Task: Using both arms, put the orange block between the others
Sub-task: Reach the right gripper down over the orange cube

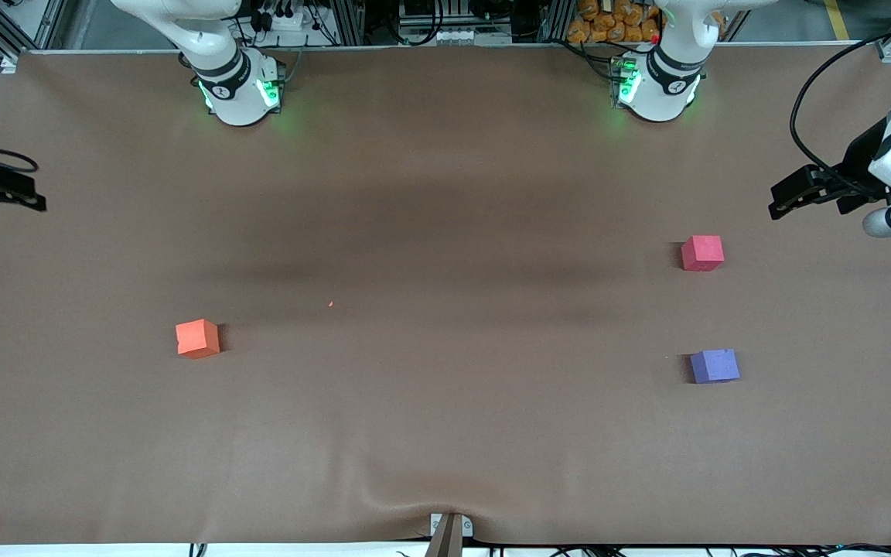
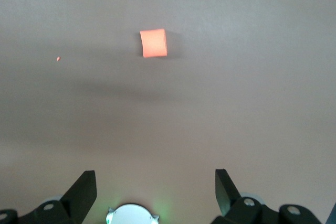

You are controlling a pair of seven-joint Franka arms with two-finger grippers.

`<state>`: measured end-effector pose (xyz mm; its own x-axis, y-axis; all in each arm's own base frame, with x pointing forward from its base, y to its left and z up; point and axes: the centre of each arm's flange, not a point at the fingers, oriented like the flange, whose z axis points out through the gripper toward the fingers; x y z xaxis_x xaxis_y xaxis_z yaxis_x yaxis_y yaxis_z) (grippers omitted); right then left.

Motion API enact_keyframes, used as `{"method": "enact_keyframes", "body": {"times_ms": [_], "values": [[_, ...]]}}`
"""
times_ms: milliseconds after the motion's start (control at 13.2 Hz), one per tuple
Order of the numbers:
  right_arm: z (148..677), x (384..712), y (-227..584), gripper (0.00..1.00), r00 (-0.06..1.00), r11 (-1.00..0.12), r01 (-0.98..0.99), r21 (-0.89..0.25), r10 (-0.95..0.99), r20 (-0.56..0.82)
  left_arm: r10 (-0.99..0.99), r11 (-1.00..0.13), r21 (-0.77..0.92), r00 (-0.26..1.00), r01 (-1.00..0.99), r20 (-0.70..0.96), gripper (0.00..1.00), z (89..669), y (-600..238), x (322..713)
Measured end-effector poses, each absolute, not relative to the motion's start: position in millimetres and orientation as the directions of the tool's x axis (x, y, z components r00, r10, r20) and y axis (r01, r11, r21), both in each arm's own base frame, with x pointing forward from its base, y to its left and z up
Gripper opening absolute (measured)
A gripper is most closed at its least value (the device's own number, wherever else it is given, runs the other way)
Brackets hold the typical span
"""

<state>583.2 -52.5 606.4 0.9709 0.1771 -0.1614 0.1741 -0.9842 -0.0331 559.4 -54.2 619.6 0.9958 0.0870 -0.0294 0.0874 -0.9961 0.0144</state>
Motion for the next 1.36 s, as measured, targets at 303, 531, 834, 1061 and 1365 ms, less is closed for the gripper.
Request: {"method": "enact_keyframes", "body": {"times_ms": [303, 531, 834, 1061, 1365], "values": [[534.6, 626.3, -41.4, 1.00, 0.964, -0.980, 0.197, -0.032, 0.200, -0.174, 0.091, -0.996, 0.014, 0.995, 0.091, -0.031, 1.00, 618.8, -52.1, 560.0], [474.0, 654.3, -45.0, 1.00, 0.962, -0.980, 0.194, -0.032, 0.197, -0.190, 0.092, -0.996, 0.014, 0.995, 0.093, -0.032, 1.00, 618.1, -51.2, 560.3], [399.5, 678.4, -42.7, 1.00, 0.965, -0.980, 0.192, -0.046, 0.198, -0.174, 0.104, -0.994, 0.019, 0.995, 0.104, -0.003, 1.00, 633.1, -45.3, 556.9], [344.7, 681.6, -39.7, 1.00, 0.956, -0.979, 0.194, -0.058, 0.202, -0.213, 0.111, -0.994, 0.023, 0.994, 0.111, 0.007, 1.00, 639.8, -41.5, 554.0], [299.3, 690.5, -22.8, 1.00, 0.953, -0.974, 0.218, -0.057, 0.225, -0.200, 0.112, -0.993, 0.021, 0.994, 0.112, -0.012, 1.00, 630.2, -40.8, 557.8]]}}
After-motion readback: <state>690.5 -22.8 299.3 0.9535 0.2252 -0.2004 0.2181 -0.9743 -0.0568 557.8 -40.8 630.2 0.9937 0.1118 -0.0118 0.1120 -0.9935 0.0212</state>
